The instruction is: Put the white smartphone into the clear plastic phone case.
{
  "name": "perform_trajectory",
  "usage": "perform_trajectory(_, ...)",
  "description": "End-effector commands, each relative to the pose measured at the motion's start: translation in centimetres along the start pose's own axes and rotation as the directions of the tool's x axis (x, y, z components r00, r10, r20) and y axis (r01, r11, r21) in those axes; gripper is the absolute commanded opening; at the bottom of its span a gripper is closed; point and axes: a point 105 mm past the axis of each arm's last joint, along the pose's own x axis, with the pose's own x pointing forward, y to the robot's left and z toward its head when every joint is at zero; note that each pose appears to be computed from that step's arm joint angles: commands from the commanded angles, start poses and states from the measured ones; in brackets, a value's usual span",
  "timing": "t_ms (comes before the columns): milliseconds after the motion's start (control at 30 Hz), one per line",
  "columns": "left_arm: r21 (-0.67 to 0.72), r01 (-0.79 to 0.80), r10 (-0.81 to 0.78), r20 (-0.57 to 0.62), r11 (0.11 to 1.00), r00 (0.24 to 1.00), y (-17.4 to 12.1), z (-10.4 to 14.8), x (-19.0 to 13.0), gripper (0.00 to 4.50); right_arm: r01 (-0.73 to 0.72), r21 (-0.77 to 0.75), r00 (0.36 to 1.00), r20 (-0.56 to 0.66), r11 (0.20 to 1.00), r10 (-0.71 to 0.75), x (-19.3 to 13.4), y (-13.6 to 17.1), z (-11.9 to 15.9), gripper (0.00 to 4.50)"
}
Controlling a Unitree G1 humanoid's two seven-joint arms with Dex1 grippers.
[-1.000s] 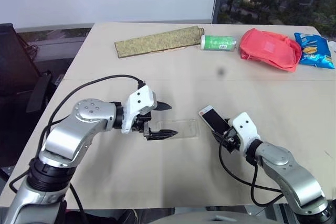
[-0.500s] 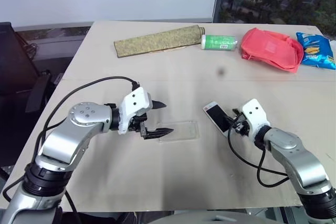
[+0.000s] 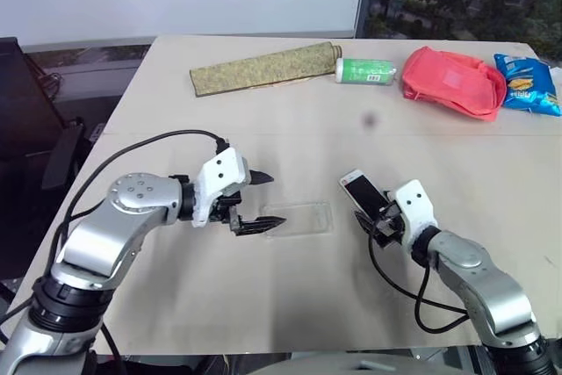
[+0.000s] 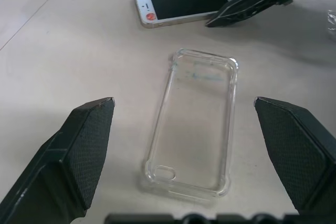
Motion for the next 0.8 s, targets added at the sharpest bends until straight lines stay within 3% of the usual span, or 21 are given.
perform_trajectory(33,0.047,0.003,-0.004,0.019,0.999,1.0,-0.1,1.2,-0.6,4.5,0.034,0.032,0.991,-0.127,0.999,-0.03,-0.1,-0.3,-2.8,4.45)
perform_trajectory(133,0.05,0.007,-0.008,0.014,0.999,1.0,0.0,1.3,-0.6,4.5,0.022,0.032,0.987,-0.157,0.999,-0.017,-0.2,0.1,-3.5,3.69)
perform_trajectory(200,0.05,0.01,-0.011,0.014,0.999,1.0,0.0,1.3,-0.6,4.5,0.019,0.024,0.986,-0.164,1.0,-0.014,-0.2,0.2,-3.6,2.9)
perform_trajectory(400,0.049,0.009,-0.01,0.023,0.999,1.0,0.0,1.5,-0.4,4.5,-0.022,0.004,0.995,-0.101,1.0,0.022,-0.3,0.1,-2.2,2.89)
perform_trajectory(600,0.043,-0.006,0.004,0.048,0.999,0.999,0.1,1.6,-0.1,4.5,-0.125,-0.119,0.987,0.082,0.985,0.135,-0.6,-1.1,2.5,2.89)
perform_trajectory(700,0.02,0.014,-0.016,0.067,1.0,0.998,-0.3,1.6,0.0,4.5,-0.248,-0.234,0.942,0.168,0.94,0.29,-1.2,-0.8,5.5,2.89)
perform_trajectory(767,0.01,0.016,-0.017,0.089,1.0,0.996,-0.5,1.7,0.1,4.5,-0.351,-0.314,0.895,0.164,0.882,0.414,-1.7,-0.2,6.5,2.89)
perform_trajectory(800,0.007,0.018,-0.018,0.097,1.0,0.995,-0.5,1.8,0.1,3.96,-0.394,-0.343,0.875,0.144,0.853,0.462,-1.9,-0.1,6.7,2.89)
